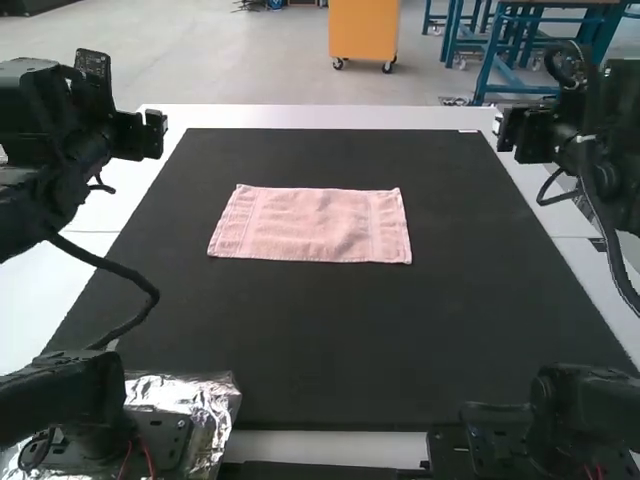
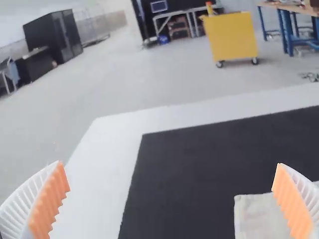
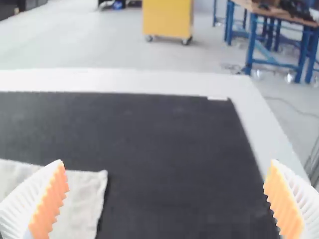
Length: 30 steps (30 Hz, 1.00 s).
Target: Fold the towel.
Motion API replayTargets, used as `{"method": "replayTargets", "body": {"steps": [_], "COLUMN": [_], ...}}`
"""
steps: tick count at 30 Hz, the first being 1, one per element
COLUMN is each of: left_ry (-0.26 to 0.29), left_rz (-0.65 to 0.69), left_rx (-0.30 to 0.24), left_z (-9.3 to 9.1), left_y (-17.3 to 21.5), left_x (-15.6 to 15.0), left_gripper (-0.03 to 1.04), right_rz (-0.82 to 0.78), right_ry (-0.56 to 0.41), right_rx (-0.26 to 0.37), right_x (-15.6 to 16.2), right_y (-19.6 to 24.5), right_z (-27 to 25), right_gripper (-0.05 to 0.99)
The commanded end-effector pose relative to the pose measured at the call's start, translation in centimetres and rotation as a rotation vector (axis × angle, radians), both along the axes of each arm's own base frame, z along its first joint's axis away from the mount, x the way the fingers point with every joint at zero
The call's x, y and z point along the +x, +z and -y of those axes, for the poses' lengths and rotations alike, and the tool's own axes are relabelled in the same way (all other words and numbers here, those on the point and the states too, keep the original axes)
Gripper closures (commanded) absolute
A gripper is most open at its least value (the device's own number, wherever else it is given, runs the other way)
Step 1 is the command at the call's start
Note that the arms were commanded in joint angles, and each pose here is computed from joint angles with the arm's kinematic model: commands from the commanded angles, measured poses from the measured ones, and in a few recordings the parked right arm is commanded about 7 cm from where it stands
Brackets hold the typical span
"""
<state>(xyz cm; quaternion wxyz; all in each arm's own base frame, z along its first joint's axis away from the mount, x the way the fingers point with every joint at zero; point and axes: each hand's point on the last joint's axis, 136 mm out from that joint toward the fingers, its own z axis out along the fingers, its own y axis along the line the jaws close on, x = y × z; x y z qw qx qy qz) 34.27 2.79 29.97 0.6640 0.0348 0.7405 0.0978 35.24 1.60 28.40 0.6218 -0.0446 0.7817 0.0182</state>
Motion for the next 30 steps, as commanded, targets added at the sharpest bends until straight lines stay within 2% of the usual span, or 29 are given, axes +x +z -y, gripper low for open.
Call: {"method": "replayTargets", "body": {"steps": [1, 4, 6, 9, 16, 21, 30], "left_ry": [0.052, 0.06, 0.072, 0.044, 0.022, 0.007, 0.008], "left_rz": [-0.213, -0.426, -0.479, -0.508, -0.522, -0.555, -0.635], "left_rx": [-0.128, -0.206, -0.226, -0.232, -0.246, -0.238, -0.222], "left_z": [-0.6, -0.3, -0.4, 0.2, 1.0, 1.8, 1.9], "left_y": [-5.7, -11.8, -13.4, -14.1, -14.5, -16.3, -20.1], "left_x": [3.2, 5.0, 6.1, 7.7, 11.3, 13.3, 16.8], "left_gripper": [0.05, 0.05, 0.06, 0.06, 0.05, 0.05, 0.05], "right_rz": [-0.227, -0.361, -0.384, -0.389, -0.517, -0.535, -0.543], "right_ry": [0.065, 0.102, 0.099, 0.12, 0.186, 0.236, 0.259], "right_rx": [0.137, 0.171, 0.166, 0.142, 0.124, 0.104, 0.106], "right_x": [2.5, 3.9, 4.5, 5.2, 7.0, 8.2, 11.2], "right_y": [-5.2, -9.3, -10.2, -10.6, -15.0, -16.5, -19.7], "right_z": [-1.6, -2.3, -2.1, -2.6, -6.1, -8.8, -10.7], "right_gripper": [0.03, 0.03, 0.03, 0.03, 0.03, 0.03, 0.03]}}
